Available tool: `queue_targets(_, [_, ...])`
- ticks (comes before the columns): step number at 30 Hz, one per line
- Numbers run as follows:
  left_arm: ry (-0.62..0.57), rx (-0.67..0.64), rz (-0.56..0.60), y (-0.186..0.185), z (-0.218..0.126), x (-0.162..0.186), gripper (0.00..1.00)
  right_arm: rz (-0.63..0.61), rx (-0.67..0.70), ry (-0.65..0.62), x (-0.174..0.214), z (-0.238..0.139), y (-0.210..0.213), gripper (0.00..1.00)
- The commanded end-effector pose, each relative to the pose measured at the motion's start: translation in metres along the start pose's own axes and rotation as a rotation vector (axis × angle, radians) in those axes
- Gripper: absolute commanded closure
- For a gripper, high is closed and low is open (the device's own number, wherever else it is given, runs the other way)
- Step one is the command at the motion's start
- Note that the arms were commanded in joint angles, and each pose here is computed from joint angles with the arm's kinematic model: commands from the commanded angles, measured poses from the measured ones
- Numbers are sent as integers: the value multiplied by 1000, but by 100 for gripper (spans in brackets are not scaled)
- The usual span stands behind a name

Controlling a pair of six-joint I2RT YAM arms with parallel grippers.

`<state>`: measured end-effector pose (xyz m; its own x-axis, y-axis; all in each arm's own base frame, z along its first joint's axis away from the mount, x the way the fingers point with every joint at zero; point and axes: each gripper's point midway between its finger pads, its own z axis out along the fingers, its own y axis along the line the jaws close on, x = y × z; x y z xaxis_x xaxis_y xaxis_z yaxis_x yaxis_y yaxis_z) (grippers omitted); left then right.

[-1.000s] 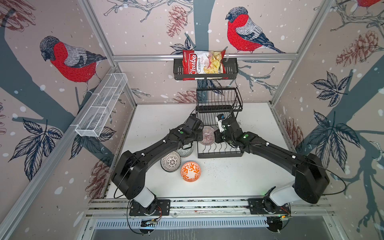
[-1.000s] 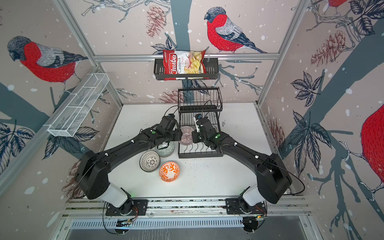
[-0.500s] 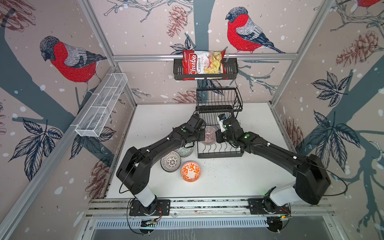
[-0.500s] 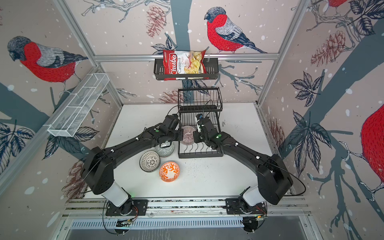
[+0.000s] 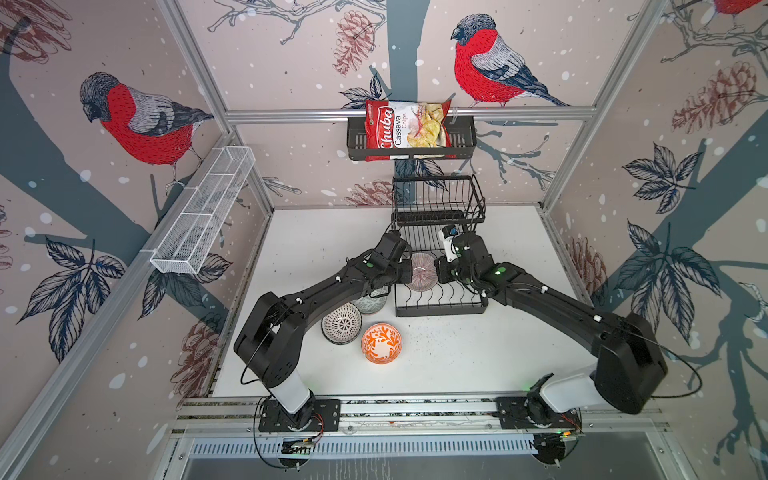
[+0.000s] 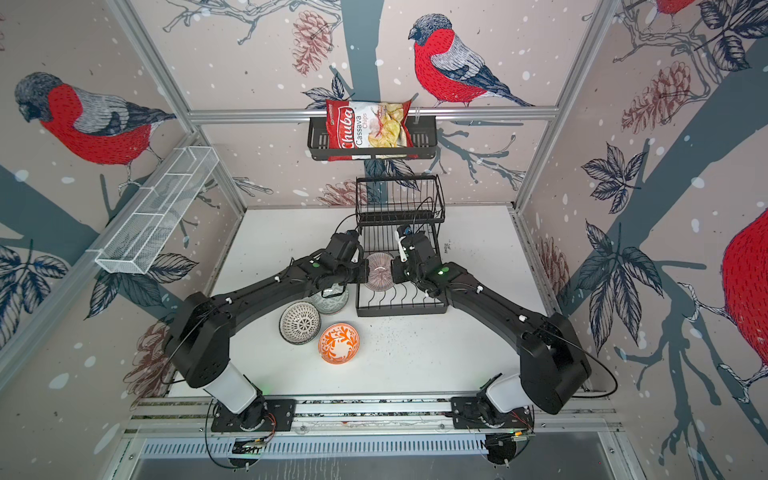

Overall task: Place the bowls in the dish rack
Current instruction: 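Lift the pink-striped bowl toward the rack while the left gripper reaches to meet it, then grip the pink-striped bowl with the left gripper beside the right gripper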

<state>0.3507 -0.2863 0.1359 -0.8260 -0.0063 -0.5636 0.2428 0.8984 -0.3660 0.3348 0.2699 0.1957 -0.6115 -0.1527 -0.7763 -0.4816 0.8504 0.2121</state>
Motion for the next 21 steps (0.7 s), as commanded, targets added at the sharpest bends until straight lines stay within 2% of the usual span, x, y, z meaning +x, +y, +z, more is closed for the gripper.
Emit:
queue_targets(1, [-56, 58, 23, -11, -1, -12, 100, 31, -86, -59, -16, -9, 7, 78])
queue_targets(7, [-74, 58, 35, -5, -2, -16, 100, 31, -115, -76, -25, -21, 1, 62])
queue_targets(13, [-142, 126, 48, -6, -19, -26, 100, 41, -166, -88, -28, -33, -1, 44])
queue_targets(18, [-181, 284, 11, -5, -32, -27, 100, 23, -240, -109, -29, -43, 7, 29])
queue_targets(21, [-214, 364, 34, -12, -40, -27, 100, 15, -311, -108, -29, -47, 17, 23])
